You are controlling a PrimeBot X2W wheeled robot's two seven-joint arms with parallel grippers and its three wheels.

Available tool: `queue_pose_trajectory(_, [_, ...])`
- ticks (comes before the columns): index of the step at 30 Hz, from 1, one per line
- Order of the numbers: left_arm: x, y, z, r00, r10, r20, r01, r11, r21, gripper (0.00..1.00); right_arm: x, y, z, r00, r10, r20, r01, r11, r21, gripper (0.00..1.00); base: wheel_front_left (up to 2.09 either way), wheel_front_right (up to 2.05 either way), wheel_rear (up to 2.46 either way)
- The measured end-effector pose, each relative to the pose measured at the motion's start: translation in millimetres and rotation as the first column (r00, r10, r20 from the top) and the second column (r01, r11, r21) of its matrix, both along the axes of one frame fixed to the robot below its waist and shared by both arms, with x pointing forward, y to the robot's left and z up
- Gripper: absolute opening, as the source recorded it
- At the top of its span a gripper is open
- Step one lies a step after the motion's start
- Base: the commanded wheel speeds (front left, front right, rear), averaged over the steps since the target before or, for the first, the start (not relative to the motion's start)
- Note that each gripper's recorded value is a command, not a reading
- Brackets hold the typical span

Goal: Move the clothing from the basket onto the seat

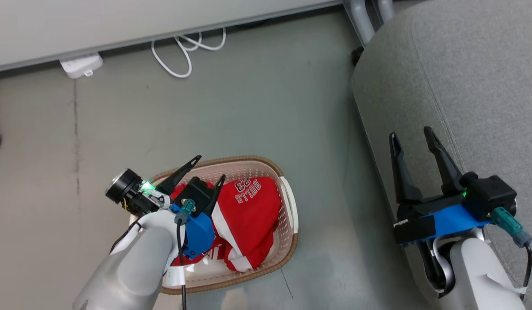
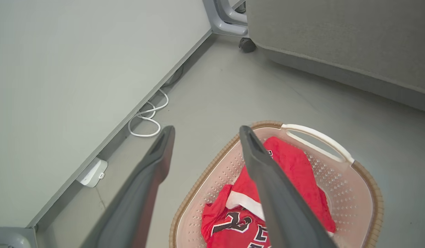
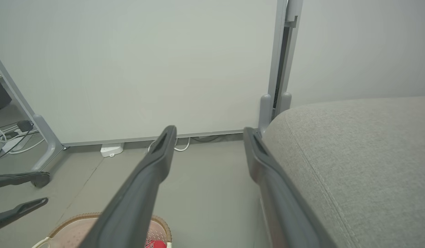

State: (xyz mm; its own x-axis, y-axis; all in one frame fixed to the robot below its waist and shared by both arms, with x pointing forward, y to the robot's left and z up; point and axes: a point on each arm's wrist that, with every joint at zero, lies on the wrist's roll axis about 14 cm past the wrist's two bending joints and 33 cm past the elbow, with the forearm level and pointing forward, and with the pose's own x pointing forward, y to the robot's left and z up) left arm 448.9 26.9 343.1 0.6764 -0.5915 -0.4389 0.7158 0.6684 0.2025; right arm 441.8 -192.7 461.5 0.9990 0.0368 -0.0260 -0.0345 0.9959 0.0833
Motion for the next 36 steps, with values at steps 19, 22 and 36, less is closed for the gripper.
queue_pose_trajectory(19, [-41,7,-185,0.875,-0.225,-0.429,0.359,0.896,0.261,1.00,44,-30,-81,0.989,-0.049,-0.142,0.041,0.997,-0.063,1.00,0.00,0.00,0.00])
queue_pose_trajectory(22, [-47,14,-207,0.847,-0.226,-0.481,0.399,0.868,0.295,1.00,47,-33,-96,0.984,-0.051,-0.170,0.039,0.996,-0.074,1.00,0.00,0.00,0.00])
queue_pose_trajectory(36, [-52,42,-274,0.771,-0.184,-0.610,0.510,0.752,0.417,1.00,50,-41,-148,0.963,-0.058,-0.262,0.032,0.994,-0.103,1.00,0.00,0.00,0.00])
